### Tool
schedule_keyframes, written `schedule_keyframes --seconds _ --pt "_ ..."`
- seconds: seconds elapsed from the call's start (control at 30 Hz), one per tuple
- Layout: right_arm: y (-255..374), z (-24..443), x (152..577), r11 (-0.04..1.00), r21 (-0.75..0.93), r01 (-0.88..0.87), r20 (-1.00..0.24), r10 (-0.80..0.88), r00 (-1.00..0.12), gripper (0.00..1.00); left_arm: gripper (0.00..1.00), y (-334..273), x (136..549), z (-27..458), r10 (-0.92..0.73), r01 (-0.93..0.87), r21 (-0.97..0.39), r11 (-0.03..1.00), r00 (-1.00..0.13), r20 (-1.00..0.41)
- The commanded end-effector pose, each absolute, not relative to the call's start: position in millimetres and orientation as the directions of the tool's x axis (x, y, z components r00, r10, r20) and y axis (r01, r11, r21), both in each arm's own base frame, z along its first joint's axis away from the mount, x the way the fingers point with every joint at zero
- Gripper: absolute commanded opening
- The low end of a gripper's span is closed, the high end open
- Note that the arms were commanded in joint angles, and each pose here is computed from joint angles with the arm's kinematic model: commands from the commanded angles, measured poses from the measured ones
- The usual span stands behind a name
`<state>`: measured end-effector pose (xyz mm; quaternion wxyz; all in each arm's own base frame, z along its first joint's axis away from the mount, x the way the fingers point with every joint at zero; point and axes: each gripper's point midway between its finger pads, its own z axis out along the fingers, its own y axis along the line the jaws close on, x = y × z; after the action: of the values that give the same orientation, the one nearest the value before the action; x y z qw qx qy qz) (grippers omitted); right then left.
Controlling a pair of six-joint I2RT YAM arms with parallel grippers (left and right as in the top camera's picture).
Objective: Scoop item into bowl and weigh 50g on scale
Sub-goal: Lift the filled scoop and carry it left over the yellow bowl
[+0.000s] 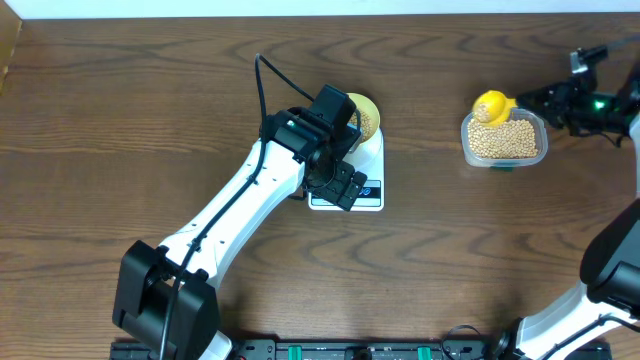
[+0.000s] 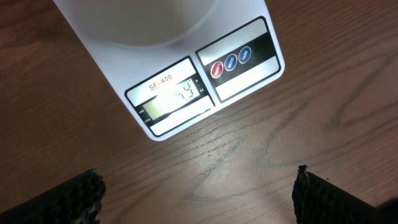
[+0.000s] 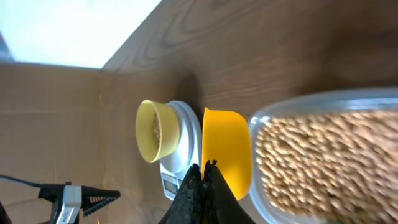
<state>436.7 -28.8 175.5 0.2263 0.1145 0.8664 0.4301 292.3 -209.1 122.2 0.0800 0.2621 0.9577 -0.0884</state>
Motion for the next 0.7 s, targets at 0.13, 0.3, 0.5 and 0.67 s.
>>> schedule_keyframes --seconds 0.13,0.3,0.5,0.67 --pt "28 196 449 0.531 0.838 -0.121 -0.329 0.318 -0.889 0.01 0.98 -206 293 118 0.483 0.507 -0.115 0.854 -0.856 -0.186" --pt "71 204 458 0.513 0.838 -0.188 -0.360 0.260 -0.896 0.02 0.98 -206 293 118 0.483 0.507 -0.115 0.854 -0.856 -0.186" --pt "120 212 460 0.497 0.815 -0.299 -0.430 0.171 -0.886 0.04 0.98 -206 293 118 0.483 0.507 -0.115 0.854 -0.856 -0.186" --pt "153 214 456 0.483 0.803 -0.349 -0.453 0.114 -0.884 0.01 0.98 -206 293 118 0.483 0.507 -0.115 0.854 -0.856 -0.186"
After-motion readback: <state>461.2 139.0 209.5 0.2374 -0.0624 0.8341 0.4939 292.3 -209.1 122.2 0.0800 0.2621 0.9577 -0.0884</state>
